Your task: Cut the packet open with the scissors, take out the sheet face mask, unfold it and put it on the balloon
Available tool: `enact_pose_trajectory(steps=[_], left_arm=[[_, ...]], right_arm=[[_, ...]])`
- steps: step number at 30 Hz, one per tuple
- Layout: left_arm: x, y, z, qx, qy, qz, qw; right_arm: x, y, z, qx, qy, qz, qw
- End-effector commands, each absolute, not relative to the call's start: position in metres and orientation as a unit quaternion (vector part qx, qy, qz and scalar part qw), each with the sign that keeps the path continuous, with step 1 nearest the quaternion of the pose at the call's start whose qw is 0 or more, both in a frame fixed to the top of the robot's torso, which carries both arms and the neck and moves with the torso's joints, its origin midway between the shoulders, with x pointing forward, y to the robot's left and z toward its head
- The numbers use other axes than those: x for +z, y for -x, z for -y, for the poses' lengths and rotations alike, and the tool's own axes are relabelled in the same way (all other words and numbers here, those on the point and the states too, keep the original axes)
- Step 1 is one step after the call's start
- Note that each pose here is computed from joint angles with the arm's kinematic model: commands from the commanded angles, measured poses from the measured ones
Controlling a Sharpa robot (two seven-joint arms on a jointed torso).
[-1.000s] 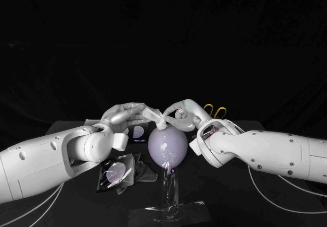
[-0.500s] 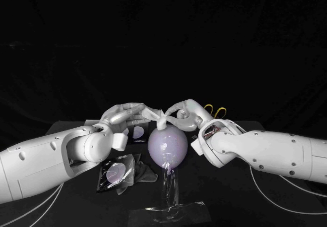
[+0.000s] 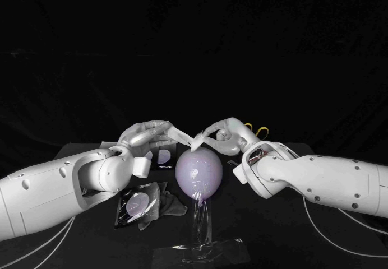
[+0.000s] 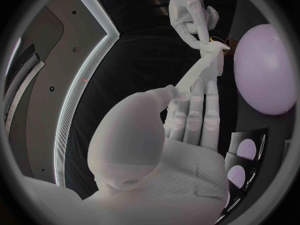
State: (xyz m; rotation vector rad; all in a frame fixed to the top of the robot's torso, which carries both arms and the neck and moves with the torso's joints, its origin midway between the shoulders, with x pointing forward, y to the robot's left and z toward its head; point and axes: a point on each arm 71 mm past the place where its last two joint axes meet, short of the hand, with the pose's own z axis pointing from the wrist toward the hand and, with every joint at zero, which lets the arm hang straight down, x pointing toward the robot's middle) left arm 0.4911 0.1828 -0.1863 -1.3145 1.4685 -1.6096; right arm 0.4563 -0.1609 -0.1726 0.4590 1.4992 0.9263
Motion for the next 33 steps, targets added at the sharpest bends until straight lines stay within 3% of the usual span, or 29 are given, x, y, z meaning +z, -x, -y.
enact_pose_trajectory(steps=[1, 20, 33], left_arm=[[-0.183, -0.492, -0.181, -0.615, 0.489, -0.543, 0.296], [-0.183, -0.495, -0.180, -0.613, 0.490, -0.546, 0.293], [-0.184, -0.494, -0.174, -0.612, 0.489, -0.557, 0.277]], right_arm=[[-0.174, -0.455, 0.161, 0.402, -0.195, -0.653, 0.612], [-0.187, -0.453, 0.173, 0.400, -0.214, -0.653, 0.607], [-0.203, -0.447, 0.180, 0.391, -0.218, -0.686, 0.574]])
